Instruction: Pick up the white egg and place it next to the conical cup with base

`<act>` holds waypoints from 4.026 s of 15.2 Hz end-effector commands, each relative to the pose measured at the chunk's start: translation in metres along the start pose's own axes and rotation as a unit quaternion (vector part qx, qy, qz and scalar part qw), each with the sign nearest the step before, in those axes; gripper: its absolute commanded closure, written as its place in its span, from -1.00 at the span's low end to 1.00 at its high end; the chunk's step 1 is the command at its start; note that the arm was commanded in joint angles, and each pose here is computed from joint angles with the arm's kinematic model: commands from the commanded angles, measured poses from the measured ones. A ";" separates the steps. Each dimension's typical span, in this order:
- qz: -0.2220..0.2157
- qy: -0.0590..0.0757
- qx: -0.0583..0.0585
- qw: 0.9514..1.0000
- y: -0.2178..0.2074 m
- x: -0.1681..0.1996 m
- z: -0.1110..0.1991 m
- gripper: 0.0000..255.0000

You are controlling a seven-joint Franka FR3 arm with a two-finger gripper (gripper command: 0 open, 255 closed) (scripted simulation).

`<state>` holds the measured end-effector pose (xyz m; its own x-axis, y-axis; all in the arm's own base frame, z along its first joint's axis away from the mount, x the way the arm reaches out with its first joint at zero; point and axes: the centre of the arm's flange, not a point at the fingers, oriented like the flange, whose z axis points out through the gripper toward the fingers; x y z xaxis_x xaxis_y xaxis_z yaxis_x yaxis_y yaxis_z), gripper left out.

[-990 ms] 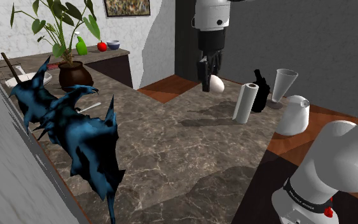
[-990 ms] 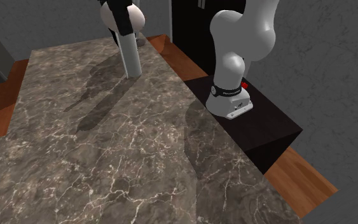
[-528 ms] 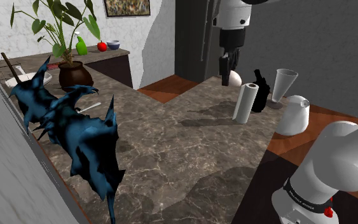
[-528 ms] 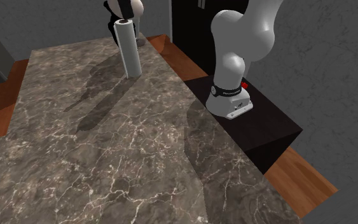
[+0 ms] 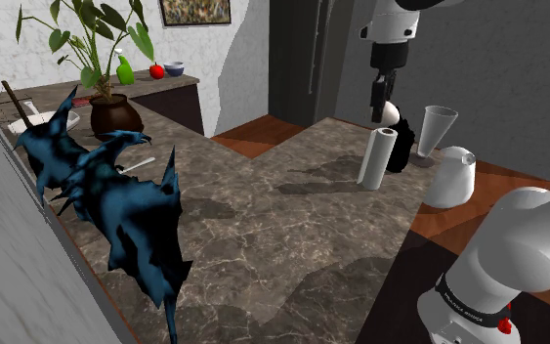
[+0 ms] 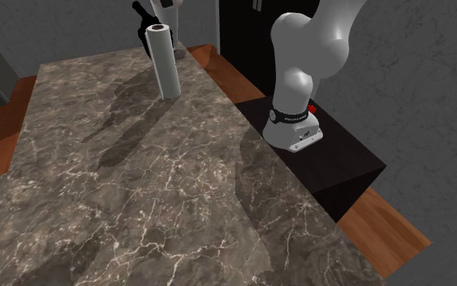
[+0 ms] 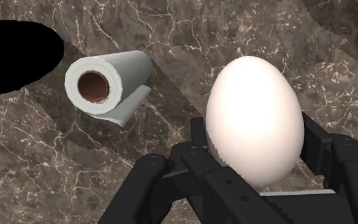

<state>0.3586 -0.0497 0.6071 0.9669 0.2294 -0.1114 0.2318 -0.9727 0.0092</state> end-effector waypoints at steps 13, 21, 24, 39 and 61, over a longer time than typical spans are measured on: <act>-0.001 0.000 0.000 1.000 0.170 -0.072 0.009 1.00; -0.001 0.000 0.000 1.000 0.266 -0.114 0.014 1.00; -0.001 0.000 0.000 1.000 0.303 -0.130 0.016 1.00; -0.001 0.000 0.000 1.000 0.484 -0.209 0.027 1.00; -0.001 0.000 0.000 1.000 0.501 -0.205 0.138 1.00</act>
<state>0.2618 -0.5879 0.5029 0.9666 0.2308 -0.1116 0.2332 -0.9724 0.0087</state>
